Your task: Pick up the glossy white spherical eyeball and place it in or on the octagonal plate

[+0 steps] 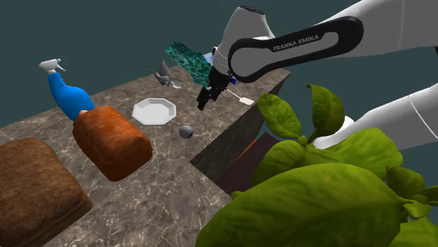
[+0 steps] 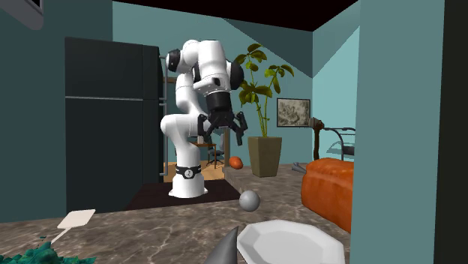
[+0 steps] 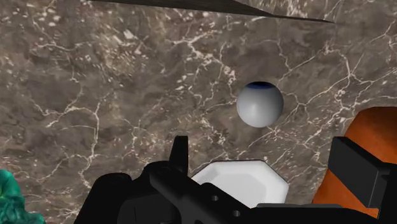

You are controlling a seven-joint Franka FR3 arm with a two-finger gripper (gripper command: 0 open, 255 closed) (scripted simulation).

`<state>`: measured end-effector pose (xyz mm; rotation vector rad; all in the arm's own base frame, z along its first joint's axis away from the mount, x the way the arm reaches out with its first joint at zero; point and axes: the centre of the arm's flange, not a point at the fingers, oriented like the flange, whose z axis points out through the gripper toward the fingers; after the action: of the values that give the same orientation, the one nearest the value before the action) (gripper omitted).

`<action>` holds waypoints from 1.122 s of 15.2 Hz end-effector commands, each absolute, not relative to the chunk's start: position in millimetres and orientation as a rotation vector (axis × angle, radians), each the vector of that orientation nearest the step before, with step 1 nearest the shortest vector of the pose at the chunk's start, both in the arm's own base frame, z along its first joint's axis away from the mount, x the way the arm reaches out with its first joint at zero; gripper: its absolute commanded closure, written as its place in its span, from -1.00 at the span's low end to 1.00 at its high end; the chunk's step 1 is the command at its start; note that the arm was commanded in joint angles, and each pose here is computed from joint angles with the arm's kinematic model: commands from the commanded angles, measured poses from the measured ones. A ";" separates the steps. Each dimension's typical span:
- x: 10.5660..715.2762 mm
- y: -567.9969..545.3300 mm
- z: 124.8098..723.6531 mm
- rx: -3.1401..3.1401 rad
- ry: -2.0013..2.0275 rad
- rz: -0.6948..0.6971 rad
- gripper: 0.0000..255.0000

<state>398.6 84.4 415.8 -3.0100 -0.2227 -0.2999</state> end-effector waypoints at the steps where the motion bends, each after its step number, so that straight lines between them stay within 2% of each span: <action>1: 407.9 95.4 392.8 -3.010 -0.238 -0.308 -1.00; 9: 439.5 136.7 304.8 -3.010 -0.294 -0.326 -1.00; 17: 447.6 141.5 266.0 -3.010 -0.294 -0.326 -1.00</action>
<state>447.2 140.5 271.2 -3.0100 -0.2940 -0.3254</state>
